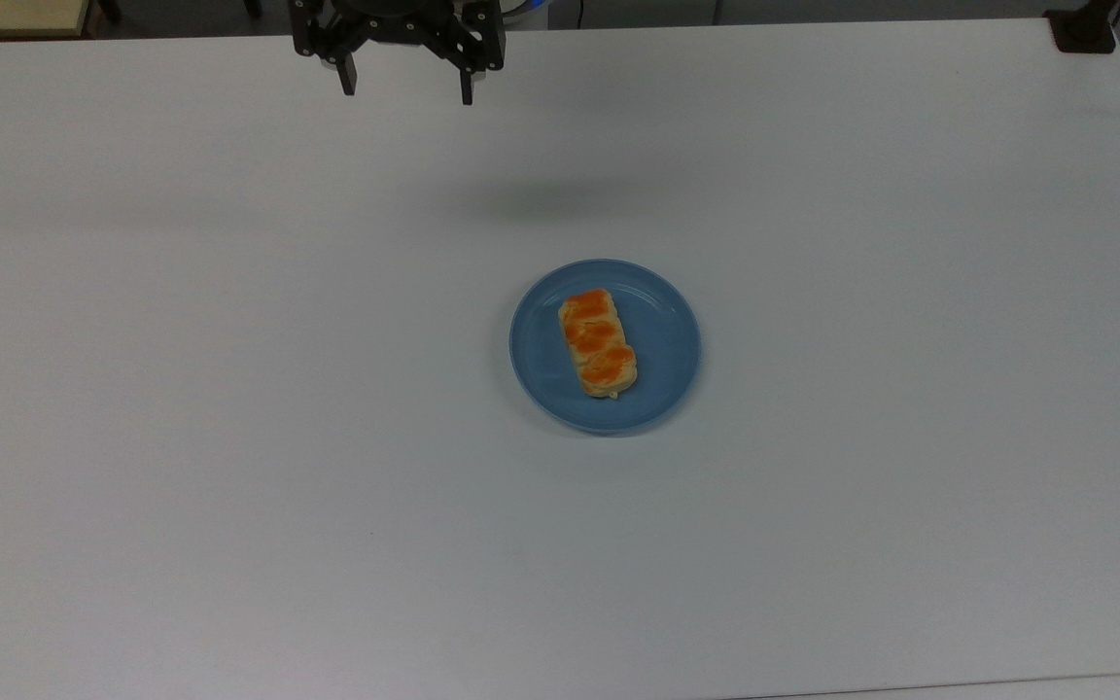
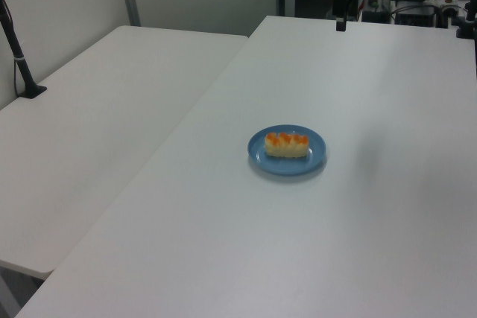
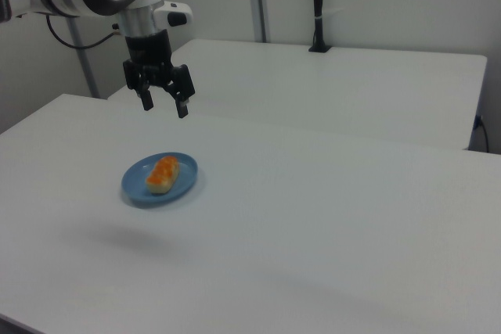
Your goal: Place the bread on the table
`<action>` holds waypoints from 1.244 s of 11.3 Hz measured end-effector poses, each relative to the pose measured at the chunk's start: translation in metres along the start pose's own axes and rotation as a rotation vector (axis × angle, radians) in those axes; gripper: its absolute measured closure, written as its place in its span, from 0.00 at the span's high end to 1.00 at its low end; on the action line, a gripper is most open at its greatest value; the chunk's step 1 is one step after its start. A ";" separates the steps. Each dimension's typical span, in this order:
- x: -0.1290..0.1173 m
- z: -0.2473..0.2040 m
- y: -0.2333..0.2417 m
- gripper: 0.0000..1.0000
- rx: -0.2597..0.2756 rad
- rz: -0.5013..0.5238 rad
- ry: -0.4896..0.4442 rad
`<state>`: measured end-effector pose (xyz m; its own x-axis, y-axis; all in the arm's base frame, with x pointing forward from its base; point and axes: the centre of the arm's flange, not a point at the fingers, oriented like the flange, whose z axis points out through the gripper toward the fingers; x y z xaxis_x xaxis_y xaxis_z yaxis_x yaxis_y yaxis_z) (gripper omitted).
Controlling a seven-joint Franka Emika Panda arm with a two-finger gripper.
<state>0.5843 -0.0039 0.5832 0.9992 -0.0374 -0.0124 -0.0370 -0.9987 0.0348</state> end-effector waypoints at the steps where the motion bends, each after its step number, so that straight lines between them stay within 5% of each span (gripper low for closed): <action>1: 0.001 0.003 -0.004 1.00 -0.001 -0.007 -0.006; 5: 0.024 0.033 -0.033 1.00 0.015 -0.035 0.025; 9: 0.063 0.127 -0.108 1.00 -0.018 -0.137 0.035; 14: 0.074 0.215 -0.176 1.00 -0.077 -0.230 0.014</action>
<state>0.6614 0.1614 0.3612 0.9813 0.1919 -0.0148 0.1924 -0.9753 0.1087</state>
